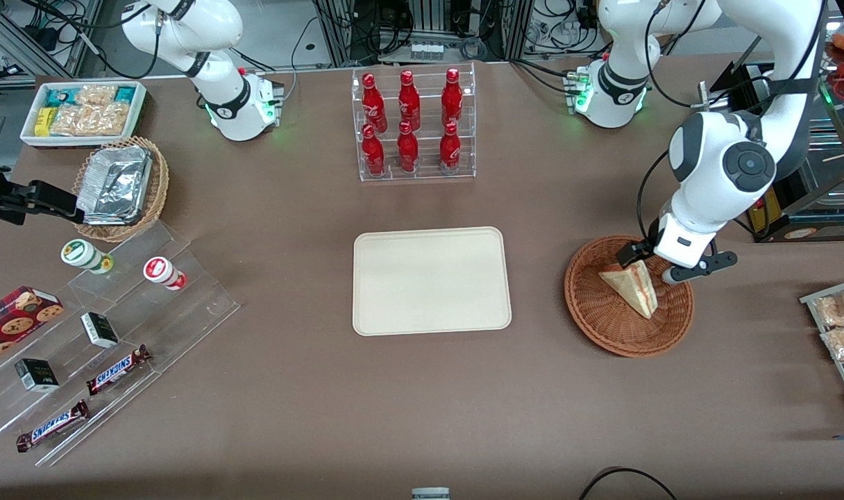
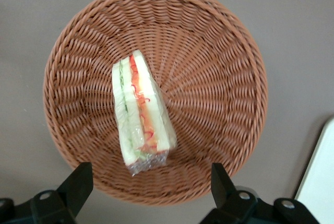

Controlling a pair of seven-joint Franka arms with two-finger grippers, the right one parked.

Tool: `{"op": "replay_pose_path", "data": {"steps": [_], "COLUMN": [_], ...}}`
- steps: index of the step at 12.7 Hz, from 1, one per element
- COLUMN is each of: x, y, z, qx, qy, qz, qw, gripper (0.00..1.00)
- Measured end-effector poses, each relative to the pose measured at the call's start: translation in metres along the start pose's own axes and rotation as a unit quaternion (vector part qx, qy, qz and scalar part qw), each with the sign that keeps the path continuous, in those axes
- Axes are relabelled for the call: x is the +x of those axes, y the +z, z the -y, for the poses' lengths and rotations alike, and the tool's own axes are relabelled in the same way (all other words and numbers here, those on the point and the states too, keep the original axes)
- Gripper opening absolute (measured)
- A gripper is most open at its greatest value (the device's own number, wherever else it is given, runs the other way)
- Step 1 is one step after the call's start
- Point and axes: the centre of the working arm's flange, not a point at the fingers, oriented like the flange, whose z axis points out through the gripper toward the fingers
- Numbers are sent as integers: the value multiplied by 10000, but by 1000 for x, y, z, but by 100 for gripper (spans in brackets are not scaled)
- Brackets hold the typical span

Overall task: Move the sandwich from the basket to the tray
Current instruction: 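Lower the open left gripper around the sandwich's upright edge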

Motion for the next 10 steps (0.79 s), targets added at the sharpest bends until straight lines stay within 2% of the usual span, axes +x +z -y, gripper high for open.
{"op": "replay_pose_path", "data": {"steps": [2, 4, 7, 10], "x": [-7, -10, -10, -12], "y": [13, 18, 24, 46], "z": [5, 6, 6, 9], "qx": [-112, -152, -121, 7], "qy": [-1009, -1782, -1957, -1942], "qz": [-136, -159, -111, 60], "qw": [9947, 9837, 9805, 9809], "gripper": [100, 100, 100, 100]}}
